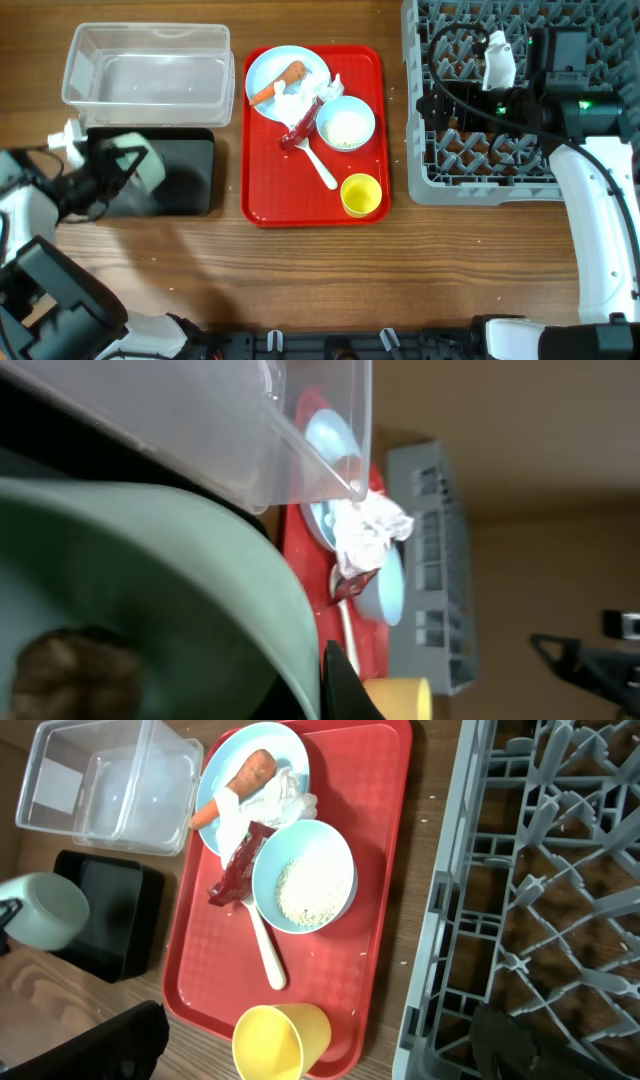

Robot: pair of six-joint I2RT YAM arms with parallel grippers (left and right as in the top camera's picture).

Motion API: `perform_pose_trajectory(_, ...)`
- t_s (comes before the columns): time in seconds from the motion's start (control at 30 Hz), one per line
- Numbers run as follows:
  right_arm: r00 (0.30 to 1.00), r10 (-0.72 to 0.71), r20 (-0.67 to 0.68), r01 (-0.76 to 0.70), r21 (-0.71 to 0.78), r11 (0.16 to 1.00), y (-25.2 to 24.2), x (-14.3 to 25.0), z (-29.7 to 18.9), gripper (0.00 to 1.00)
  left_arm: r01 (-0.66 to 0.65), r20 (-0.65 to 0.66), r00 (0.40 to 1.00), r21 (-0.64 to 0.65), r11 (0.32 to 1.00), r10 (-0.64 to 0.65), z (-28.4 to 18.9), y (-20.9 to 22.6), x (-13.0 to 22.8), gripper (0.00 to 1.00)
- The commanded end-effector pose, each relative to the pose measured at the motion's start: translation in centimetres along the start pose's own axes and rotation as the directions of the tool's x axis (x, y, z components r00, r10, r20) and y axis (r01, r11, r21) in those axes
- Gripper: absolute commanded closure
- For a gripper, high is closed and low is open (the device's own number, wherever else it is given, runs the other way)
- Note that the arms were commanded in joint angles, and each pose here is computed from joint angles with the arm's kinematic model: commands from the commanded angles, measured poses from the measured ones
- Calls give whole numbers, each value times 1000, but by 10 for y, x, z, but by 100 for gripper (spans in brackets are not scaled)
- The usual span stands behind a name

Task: Sort waste into correct bins and load items into the dishwasher rack
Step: 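Tip the green bowl over the black tray to dump the shell, then set the green bowl back on the red tray with left gripper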

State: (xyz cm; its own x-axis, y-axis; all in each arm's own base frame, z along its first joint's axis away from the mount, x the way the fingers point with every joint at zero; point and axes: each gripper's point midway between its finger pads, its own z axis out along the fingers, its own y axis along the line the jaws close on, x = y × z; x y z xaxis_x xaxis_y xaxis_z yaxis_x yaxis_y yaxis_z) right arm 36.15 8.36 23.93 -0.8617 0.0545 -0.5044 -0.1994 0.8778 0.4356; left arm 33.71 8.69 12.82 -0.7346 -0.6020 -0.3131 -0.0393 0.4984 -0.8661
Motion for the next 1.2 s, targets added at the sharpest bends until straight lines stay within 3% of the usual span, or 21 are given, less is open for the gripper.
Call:
perform_pose_trajectory(0.0, 1000, 2, 12, -2, 3, 1000, 2, -6, -1, 0, -6, 79, 997, 191, 981, -9, -17, -15, -1, 96)
perform_pose_trajectory(0.17, 1000, 7, 1, -7, 4, 1000, 2, -4, -1, 0, -45, 150, 989, 341, 939, -7, -39, -35, -10, 96)
perform_pose_trajectory(0.6, 1000, 5, 5, -6, 4, 1000, 2, -4, -1, 0, -34, 101, 995, 368, 929, -4, -30, -56, -9, 96)
perform_pose_trajectory(0.77, 1000, 8, 0, -8, 4, 1000, 2, -3, -1, 0, -169, -10, 985, 145, 975, 172, 9, -96, 3, 96)
perform_pose_trajectory(0.9, 1000, 6, 5, -6, 3, 1000, 2, -5, -1, 0, -333, -99, 941, -112, 936, 323, 50, -137, 40, 96)
perform_pose_trajectory(1.0, 1000, 6, 4, -6, 3, 1000, 2, -4, -1, 0, -443, -197, 895, -287, 849, 401, 82, -142, 80, 96)
perform_pose_trajectory(1.17, 1000, 5, 5, -5, 4, 1000, 2, -4, -1, 0, -620, -380, 784, -488, 614, 490, 129, -119, 141, 96)
